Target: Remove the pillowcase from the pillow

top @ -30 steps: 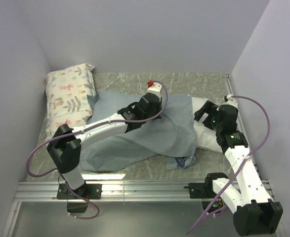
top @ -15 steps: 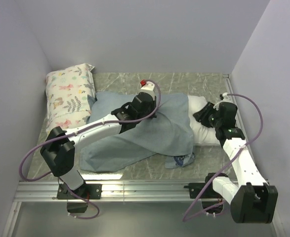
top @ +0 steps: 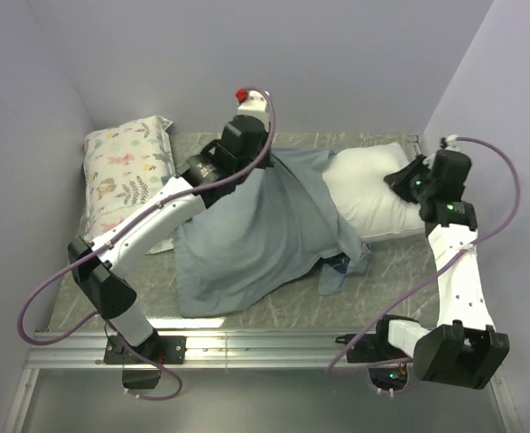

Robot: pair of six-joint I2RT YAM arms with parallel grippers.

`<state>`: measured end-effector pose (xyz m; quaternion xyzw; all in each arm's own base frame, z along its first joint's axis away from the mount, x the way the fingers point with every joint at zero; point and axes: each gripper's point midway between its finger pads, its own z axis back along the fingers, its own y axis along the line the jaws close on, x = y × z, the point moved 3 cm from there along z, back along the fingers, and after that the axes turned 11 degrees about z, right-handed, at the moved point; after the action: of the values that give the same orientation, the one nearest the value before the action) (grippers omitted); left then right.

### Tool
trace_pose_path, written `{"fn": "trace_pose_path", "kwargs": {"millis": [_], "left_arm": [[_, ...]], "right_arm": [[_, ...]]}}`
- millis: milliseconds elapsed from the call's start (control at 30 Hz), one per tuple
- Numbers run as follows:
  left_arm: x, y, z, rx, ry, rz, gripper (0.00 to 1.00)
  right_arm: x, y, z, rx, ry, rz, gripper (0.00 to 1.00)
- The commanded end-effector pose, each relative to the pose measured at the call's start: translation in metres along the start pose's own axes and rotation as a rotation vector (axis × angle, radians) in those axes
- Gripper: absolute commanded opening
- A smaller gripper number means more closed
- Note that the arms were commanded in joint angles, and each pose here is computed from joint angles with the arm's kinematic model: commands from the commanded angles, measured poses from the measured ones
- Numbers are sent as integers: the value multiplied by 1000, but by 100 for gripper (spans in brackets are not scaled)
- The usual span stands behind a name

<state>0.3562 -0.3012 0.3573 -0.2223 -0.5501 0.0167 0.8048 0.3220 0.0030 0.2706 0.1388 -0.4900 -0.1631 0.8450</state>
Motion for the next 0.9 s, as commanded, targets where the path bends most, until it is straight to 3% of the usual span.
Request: {"fn": "trace_pose_path", "kwargs": {"millis": [0,133,233,367,433,467,500,533,567,600,633,667,767,800,833,867], "left_arm": [[85,37,28,92,-178,38,0],[107,67,9,160,-174,26,1],[71,65,-34,128,-37,8,0],[17,75,-52,110,72,48,1],[14,79,-40,122,60,95,33],[-6,87,-40,134,92,102,48],[-12,88,-35,123,96,117,69],[-4,86,-18,101,64,162,74],[-35,96,-13,98,126,170,77],[-34,93,-7,59,95,195,81],[-26,91,12,30,60,226,83],[-46,102,17,45,93,229,84],[-59,102,39,-16,105,257,86],[-63,101,42,-37,113,264,86],[-65,100,49,-63,113,270,87],[-80,103,51,-73,149,268,88]], "right_arm": [[45,-26,18,-88,-133,-59,0],[46,-39,16,-83,-140,-120,0],[37,-44,6,-80,-124,-147,0],[23,-53,-1,-96,-103,-143,0],[16,-58,-2,-119,-95,-131,0],[13,-59,-2,-120,-92,-129,0],[6,-60,-4,-115,-78,-130,0],[3,-59,-5,-104,-74,-129,0],[1,-58,-5,-101,-76,-123,0],[-5,-60,-5,-106,-71,-114,0],[-8,-60,-5,-116,-69,-103,0],[-10,-61,-4,-121,-64,-97,0],[-10,-54,4,-129,-78,-43,1],[-9,-51,6,-131,-83,-31,6],[-8,-48,8,-138,-89,-15,20],[-11,-43,9,-156,-79,11,28]]}}
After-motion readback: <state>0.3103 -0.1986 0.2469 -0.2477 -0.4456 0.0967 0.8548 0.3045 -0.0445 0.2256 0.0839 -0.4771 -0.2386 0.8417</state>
